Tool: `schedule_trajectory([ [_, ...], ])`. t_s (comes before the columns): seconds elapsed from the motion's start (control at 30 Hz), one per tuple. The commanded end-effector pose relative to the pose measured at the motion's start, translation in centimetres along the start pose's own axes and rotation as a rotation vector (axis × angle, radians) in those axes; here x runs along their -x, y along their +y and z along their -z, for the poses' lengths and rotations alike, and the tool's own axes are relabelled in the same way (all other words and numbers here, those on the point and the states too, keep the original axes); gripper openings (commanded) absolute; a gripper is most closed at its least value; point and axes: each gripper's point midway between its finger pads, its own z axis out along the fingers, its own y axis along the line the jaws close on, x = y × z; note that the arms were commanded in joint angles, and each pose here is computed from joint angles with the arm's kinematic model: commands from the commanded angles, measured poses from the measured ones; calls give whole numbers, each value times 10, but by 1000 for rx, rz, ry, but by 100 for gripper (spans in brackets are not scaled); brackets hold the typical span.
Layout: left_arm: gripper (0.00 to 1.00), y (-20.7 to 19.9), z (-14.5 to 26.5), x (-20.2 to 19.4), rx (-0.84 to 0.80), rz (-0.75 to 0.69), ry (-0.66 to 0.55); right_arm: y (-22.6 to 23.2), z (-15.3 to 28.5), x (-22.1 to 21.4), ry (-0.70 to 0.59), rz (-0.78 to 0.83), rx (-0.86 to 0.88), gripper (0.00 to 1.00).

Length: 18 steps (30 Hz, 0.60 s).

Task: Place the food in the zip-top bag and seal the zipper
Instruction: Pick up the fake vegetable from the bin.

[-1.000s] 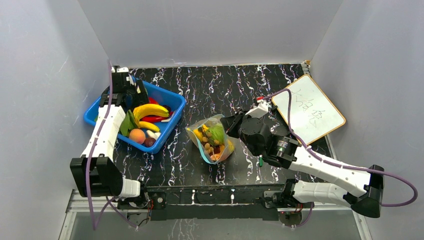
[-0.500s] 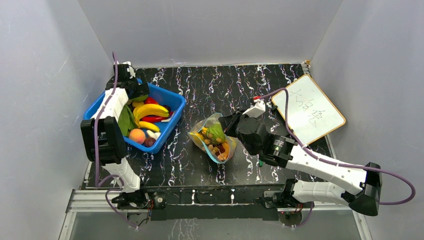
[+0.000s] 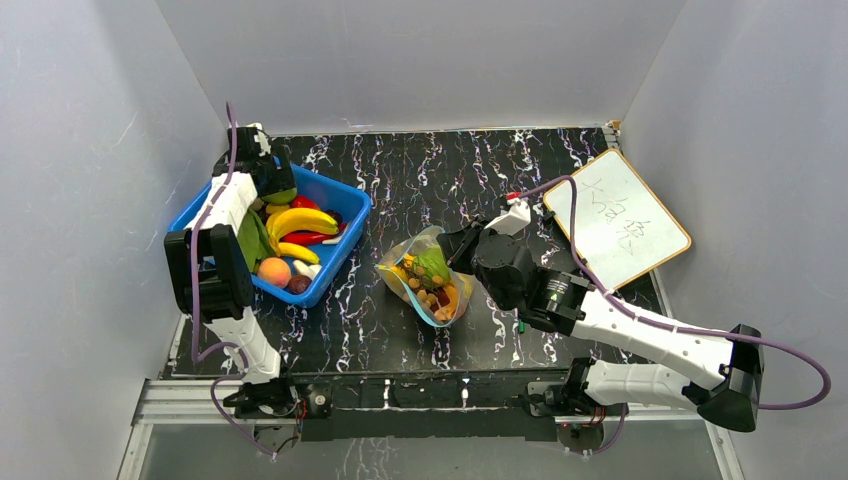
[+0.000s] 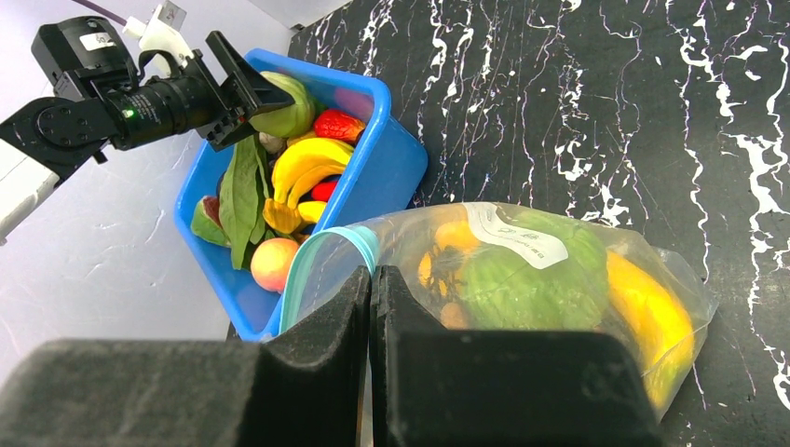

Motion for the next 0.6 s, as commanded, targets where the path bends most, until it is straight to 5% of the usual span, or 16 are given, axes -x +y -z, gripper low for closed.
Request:
schedule_trajectory([
  [0.0,70,-15,22,26,-72,-2,-67,17,4,20,-57,-56,49,0],
  [0.37,54,-23,76,10,-134,46,-65,12,9,19,-42,-40,45,0],
  [0.57,48,-54,130,-10,-335,69,-42,15,9,21,-37,-56,38,0],
])
